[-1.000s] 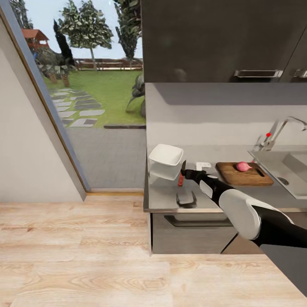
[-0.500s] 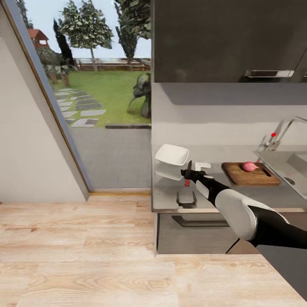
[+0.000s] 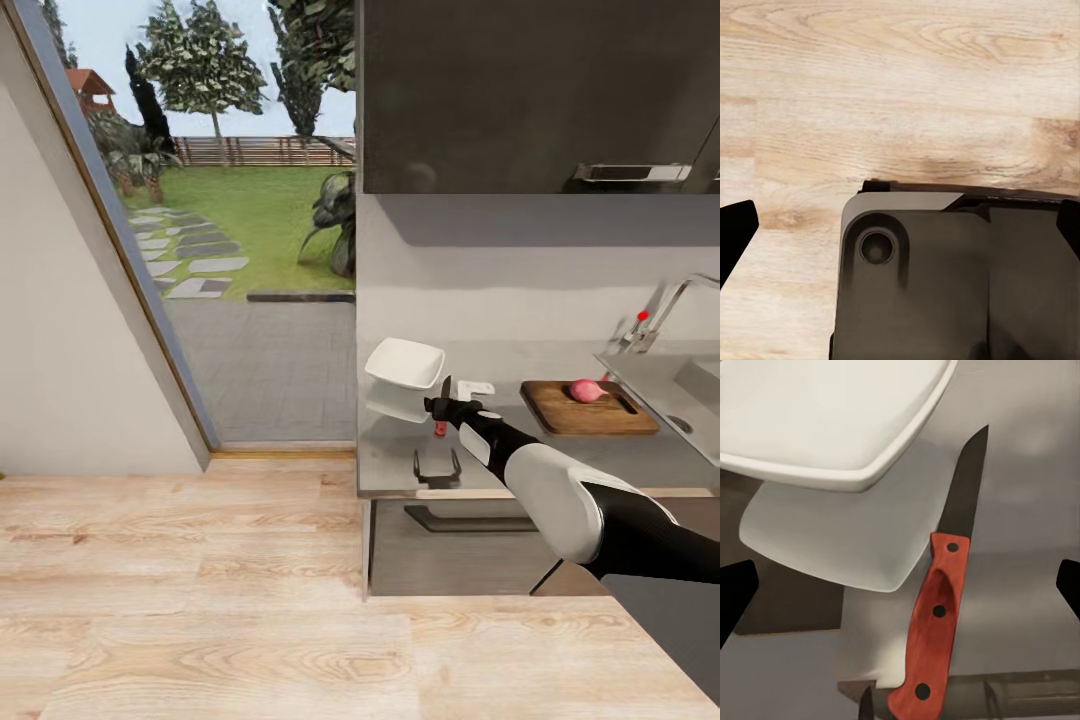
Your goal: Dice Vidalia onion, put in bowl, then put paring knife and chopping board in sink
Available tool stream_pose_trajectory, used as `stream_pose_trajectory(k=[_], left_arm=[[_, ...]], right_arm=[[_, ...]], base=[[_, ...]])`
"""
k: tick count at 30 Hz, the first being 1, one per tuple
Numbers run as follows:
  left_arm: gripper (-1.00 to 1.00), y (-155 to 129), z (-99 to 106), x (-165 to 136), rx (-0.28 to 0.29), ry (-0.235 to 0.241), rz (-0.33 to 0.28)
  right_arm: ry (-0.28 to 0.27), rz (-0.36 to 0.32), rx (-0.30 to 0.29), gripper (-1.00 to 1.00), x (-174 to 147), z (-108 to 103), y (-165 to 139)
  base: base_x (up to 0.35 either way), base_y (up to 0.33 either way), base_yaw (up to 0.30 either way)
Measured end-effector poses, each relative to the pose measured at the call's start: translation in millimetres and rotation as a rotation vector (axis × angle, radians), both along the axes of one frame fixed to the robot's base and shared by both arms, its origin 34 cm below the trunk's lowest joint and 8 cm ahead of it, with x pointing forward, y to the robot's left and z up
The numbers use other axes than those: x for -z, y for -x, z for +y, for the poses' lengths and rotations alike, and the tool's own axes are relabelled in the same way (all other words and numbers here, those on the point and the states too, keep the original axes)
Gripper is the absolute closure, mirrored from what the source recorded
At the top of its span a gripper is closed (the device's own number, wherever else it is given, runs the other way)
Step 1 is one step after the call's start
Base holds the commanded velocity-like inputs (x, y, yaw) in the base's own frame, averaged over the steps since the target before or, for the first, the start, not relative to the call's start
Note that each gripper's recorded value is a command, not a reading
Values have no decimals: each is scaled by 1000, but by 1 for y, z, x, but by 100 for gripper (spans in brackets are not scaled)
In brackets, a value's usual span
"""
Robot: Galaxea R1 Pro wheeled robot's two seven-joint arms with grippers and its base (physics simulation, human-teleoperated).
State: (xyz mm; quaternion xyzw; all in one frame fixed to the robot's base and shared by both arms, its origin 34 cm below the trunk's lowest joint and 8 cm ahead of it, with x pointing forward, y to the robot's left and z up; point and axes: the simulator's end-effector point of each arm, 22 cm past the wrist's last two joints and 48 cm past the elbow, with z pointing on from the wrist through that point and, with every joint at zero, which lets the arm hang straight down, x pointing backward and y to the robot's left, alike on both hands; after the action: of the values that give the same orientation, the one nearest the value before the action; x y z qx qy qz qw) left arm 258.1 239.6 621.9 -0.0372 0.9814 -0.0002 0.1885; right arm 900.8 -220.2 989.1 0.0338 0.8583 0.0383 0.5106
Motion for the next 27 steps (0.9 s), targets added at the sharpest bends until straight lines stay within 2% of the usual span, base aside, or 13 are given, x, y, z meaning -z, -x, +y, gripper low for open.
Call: stream_pose_trajectory(k=[27], left_arm=[[-100,9,0,3,0,0,24]], right_arm=[[2,26,2,-100,19,-2,1]], base=[[0,0,0]])
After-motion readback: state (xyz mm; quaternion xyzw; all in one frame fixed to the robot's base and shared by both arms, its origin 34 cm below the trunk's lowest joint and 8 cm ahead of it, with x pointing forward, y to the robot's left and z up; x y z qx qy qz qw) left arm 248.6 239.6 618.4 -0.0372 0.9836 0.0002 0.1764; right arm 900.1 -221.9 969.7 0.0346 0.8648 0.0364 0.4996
